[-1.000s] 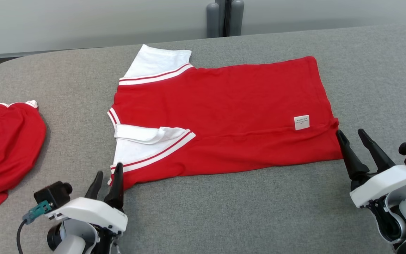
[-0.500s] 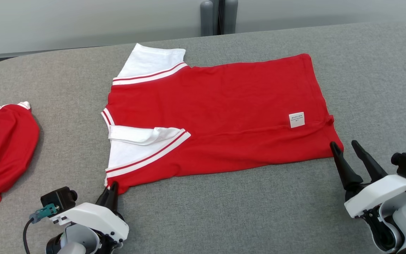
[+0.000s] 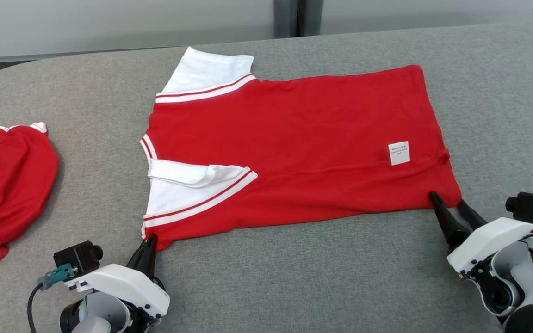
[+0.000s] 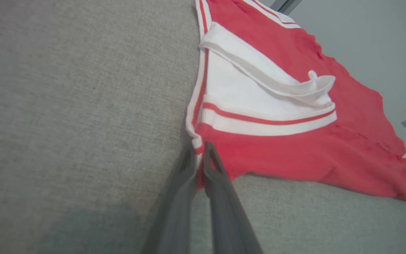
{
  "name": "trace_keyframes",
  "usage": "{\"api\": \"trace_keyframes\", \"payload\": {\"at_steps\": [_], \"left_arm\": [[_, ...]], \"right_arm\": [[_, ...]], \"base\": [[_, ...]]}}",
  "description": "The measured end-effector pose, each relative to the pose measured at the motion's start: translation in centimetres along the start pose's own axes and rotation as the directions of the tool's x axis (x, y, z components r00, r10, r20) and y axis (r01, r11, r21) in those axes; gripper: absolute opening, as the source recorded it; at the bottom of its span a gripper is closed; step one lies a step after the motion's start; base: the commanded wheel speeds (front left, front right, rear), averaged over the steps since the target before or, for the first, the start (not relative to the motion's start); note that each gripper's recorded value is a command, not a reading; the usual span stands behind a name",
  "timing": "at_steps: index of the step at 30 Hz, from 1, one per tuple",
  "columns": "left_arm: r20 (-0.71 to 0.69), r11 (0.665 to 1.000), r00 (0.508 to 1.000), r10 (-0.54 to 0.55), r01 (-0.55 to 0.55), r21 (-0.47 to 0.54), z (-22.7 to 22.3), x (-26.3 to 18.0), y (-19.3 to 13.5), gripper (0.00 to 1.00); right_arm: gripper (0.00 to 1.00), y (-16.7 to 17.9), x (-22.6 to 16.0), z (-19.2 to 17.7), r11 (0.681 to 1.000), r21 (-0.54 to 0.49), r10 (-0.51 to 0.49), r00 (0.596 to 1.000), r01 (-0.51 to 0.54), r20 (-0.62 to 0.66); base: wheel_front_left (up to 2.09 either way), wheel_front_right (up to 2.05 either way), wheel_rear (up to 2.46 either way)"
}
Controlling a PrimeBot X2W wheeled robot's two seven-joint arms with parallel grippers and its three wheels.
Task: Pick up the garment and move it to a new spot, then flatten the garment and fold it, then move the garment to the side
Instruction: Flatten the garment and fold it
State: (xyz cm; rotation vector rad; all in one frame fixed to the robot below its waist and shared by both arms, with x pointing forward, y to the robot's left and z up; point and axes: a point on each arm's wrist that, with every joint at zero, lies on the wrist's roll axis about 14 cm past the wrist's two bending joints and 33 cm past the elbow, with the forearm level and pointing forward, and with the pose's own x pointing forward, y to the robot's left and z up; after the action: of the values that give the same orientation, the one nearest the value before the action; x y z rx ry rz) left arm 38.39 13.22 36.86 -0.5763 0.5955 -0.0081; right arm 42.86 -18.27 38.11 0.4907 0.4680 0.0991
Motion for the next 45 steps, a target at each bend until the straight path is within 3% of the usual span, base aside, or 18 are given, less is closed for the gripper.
{"api": "trace_keyframes", "payload": {"at_steps": [1,2,3,10,22,31,39,40,42,43,44,45], "left_arm": [[0.001,1.0,1.0,-0.001,0.001,0.0,0.0,0.0,0.0,0.0],[0.002,1.0,1.0,0.001,-0.001,-0.001,0.0,-0.1,0.1,0.0],[0.002,1.0,1.0,0.001,-0.001,-0.001,0.1,-0.1,0.1,0.0],[0.025,1.0,1.0,-0.009,0.009,-0.003,0.5,-0.4,0.1,0.0],[0.01,0.998,0.998,-0.055,0.055,-0.01,-1.0,-3.9,-1.0,0.0],[-0.055,0.998,0.998,-0.039,0.037,-0.043,-3.1,-7.8,-0.9,0.0],[-0.14,0.999,0.99,-0.028,0.022,-0.046,-5.0,-9.3,-1.2,0.0],[-0.147,0.999,0.989,-0.028,0.021,-0.047,-5.2,-9.3,-1.2,0.09],[-0.152,0.999,0.988,-0.025,0.019,-0.044,-5.5,-9.4,-1.2,0.4],[-0.153,0.999,0.988,-0.021,0.015,-0.039,-5.6,-9.5,-1.1,0.79],[-0.148,0.999,0.989,-0.016,0.01,-0.038,-5.5,-9.5,-1.1,0.96],[-0.134,0.999,0.991,-0.009,0.004,-0.033,-5.3,-9.5,-1.0,1.0]], "right_arm": [[0.66,0.1,0.2,-0.3,1.0,0.006,0.0,1.0,0.0,-0.014],[0.21,0.3,0.4,-0.3,1.0,0.004,0.005,1.0,-0.005,-0.02],[0.0,0.4,0.6,-0.4,1.0,0.0,0.009,1.0,-0.009,-0.025],[0.0,0.3,0.0,-0.8,1.0,0.0,0.028,0.999,-0.028,-0.044],[0.0,-1.5,-4.2,-0.7,1.0,-0.003,0.025,0.999,-0.025,-0.032],[0.0,-4.8,-8.0,-1.5,0.999,-0.025,-0.032,0.998,0.031,-0.058],[0.0,-5.0,-9.0,-2.2,0.999,-0.026,-0.034,0.996,0.032,-0.084],[0.05,-4.9,-9.0,-2.3,0.999,-0.026,-0.032,0.996,0.03,-0.087],[0.7,-4.8,-8.9,-2.2,0.999,-0.029,-0.031,0.996,0.029,-0.085],[1.0,-5.0,-9.0,-2.0,0.999,-0.033,-0.036,0.996,0.033,-0.078],[1.0,-5.3,-9.0,-1.7,0.998,-0.043,-0.044,0.997,0.041,-0.066],[1.0,-5.7,-9.1,-1.2,0.997,-0.067,-0.053,0.997,0.05,-0.05]], "base": [[0.0,0.0,0.0],[0.0,0.0,0.0],[0.0,0.0,0.0],[0.0,0.0,0.0],[0.0,0.0,0.0],[0.0,0.0,0.0],[0.0,0.0,0.0],[0.0,0.0,0.0],[0.0,0.0,0.0],[0.0,0.0,0.0],[0.0,0.0,0.0],[0.0,0.0,0.0]]}}
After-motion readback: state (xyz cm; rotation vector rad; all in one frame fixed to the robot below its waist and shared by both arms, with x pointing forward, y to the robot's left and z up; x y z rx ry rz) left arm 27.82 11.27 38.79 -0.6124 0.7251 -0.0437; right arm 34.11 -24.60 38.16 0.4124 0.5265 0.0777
